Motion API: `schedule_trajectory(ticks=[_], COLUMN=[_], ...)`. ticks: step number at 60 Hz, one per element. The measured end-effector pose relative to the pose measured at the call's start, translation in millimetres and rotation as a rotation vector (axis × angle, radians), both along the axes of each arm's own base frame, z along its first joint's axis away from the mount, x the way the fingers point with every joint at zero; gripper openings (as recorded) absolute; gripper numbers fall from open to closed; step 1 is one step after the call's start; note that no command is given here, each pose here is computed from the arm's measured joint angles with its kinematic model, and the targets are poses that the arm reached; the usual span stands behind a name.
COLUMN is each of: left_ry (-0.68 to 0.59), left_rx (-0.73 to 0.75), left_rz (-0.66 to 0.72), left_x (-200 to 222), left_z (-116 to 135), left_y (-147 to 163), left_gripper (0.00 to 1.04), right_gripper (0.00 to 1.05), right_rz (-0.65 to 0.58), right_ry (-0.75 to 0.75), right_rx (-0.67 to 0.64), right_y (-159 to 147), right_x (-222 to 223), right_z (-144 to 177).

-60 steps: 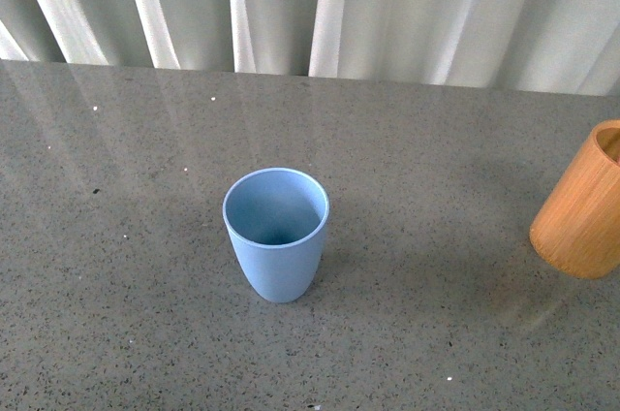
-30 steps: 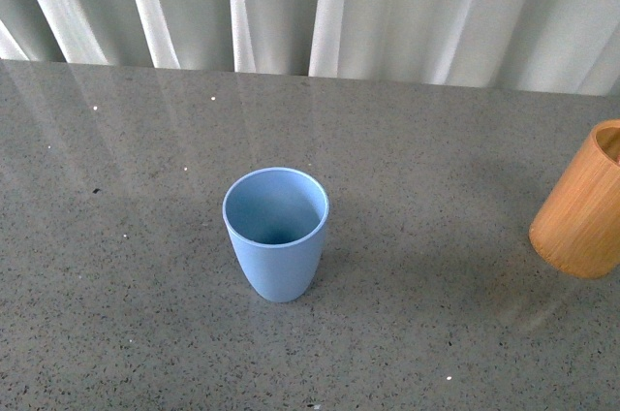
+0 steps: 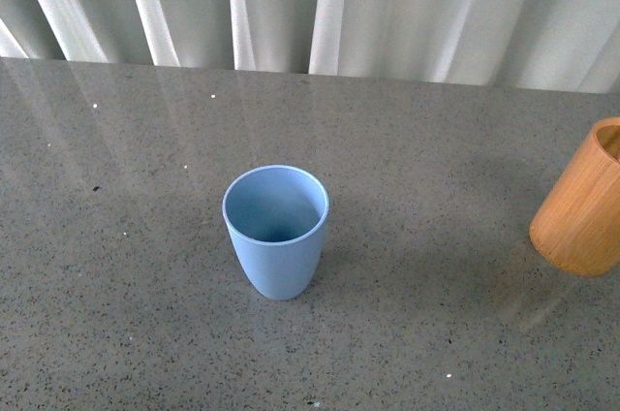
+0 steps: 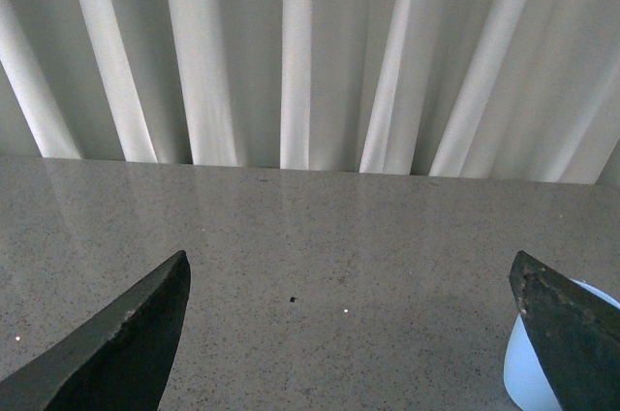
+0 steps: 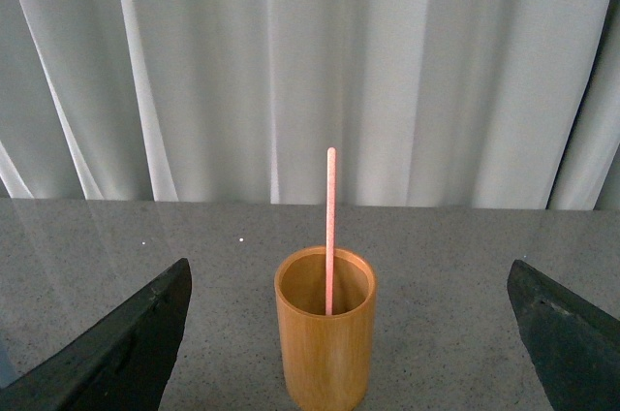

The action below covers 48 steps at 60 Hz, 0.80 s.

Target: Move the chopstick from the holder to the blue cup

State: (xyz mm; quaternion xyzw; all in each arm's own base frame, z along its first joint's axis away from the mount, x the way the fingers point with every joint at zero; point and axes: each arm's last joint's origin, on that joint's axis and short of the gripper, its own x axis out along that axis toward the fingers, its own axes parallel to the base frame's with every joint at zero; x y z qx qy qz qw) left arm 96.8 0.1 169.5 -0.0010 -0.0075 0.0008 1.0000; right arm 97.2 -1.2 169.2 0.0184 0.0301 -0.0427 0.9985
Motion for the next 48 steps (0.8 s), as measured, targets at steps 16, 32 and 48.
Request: schedule_trajectory(ticks=[16,32,48], left_ry=[0.0,0.0,0.0], left_rx=[0.0,0.0,0.0], left_rz=[0.0,0.0,0.0], left_x=[0.0,0.0,0.0], left_z=[0.0,0.0,0.0], left_y=[0.0,0.0,0.0], left_gripper=[0.98,0.98,0.98], right_gripper=[0.95,0.95,0.95], right_rz=[-0.138,-0.121,-0.097], right_ry=[0.071,0.13,0.355], right_rx=[0.095,0.174,0.309], right_y=[-22.6,-56.0,-86.4], right_x=[22.0,54.3,111.5], right_z=[22.9,41.4,22.6])
